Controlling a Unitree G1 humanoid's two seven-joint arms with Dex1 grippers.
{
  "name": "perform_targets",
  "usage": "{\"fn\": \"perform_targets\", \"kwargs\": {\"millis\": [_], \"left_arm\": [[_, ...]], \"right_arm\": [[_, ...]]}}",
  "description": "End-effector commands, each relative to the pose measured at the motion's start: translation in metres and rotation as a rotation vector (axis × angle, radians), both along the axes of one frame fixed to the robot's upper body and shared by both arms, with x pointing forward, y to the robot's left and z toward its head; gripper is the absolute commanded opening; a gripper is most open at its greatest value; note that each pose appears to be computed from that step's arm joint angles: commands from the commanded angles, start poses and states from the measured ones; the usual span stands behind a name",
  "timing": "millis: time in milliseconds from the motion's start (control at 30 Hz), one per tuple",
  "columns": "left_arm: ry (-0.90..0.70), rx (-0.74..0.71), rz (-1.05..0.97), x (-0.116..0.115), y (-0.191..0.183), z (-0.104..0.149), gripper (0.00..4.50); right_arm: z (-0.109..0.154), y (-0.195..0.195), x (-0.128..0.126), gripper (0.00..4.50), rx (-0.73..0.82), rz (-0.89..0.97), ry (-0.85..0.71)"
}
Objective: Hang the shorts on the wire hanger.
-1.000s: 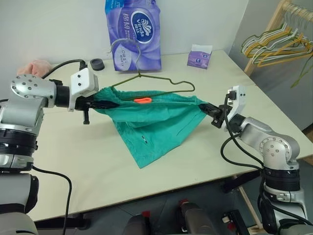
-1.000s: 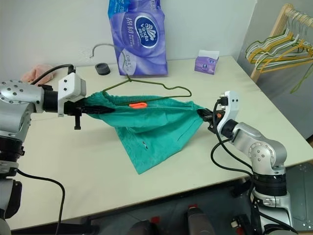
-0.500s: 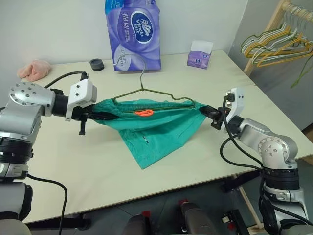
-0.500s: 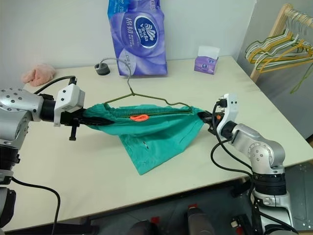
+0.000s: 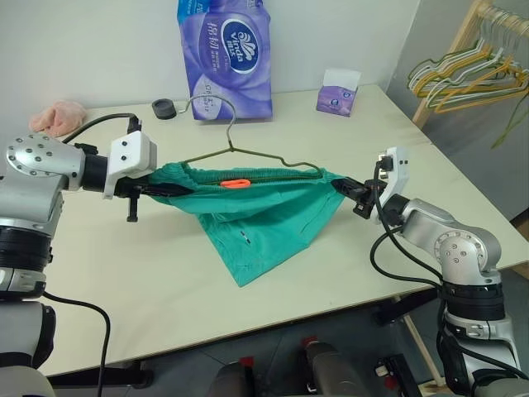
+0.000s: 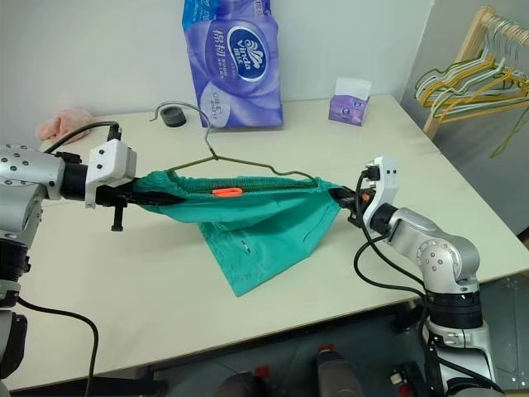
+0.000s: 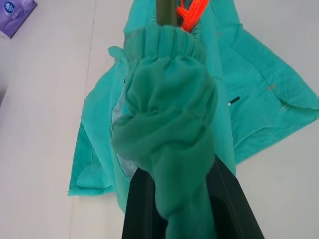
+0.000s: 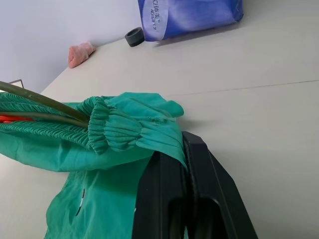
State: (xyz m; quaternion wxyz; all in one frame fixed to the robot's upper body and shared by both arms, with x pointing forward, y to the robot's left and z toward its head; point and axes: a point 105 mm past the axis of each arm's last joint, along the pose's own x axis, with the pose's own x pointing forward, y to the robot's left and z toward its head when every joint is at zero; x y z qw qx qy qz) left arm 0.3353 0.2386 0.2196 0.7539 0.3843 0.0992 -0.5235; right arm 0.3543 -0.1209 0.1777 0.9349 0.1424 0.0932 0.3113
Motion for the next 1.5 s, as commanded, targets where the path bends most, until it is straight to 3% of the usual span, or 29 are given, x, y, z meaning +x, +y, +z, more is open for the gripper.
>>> {"fn": "perform_targets", "kwargs": {"millis": [33, 567, 900, 1033, 1233, 1500], "left_arm": [[0.061, 0.140, 0.274, -0.009, 0.072, -0.004, 0.00], [-0.034, 0.310, 0.337, 0.003, 0.088, -0.008, 0.00], [-0.017, 0.100, 0.163, 0.004, 0.028, -0.008, 0.00], [0.008, 0.079, 0.125, 0.001, 0.016, -0.010, 0.00], [0.050, 0.050, 0.090, -0.006, 0.004, -0.015, 0.00], [0.060, 0.029, 0.051, -0.010, -0.008, -0.015, 0.00]], "right_arm": [[0.026, -0.094, 0.010, 0.01, -0.075, -0.358, -0.090], [0.051, -0.048, -0.010, 0.01, -0.301, -0.151, -0.256], [0.047, -0.003, -0.017, 0.01, -0.350, 0.027, -0.292], [0.044, -0.002, -0.017, 0.99, -0.432, 0.051, -0.321], [0.038, 0.000, -0.020, 3.08, -0.587, 0.133, -0.366], [0.034, 0.023, -0.025, 3.08, -0.659, 0.326, -0.406]]}}
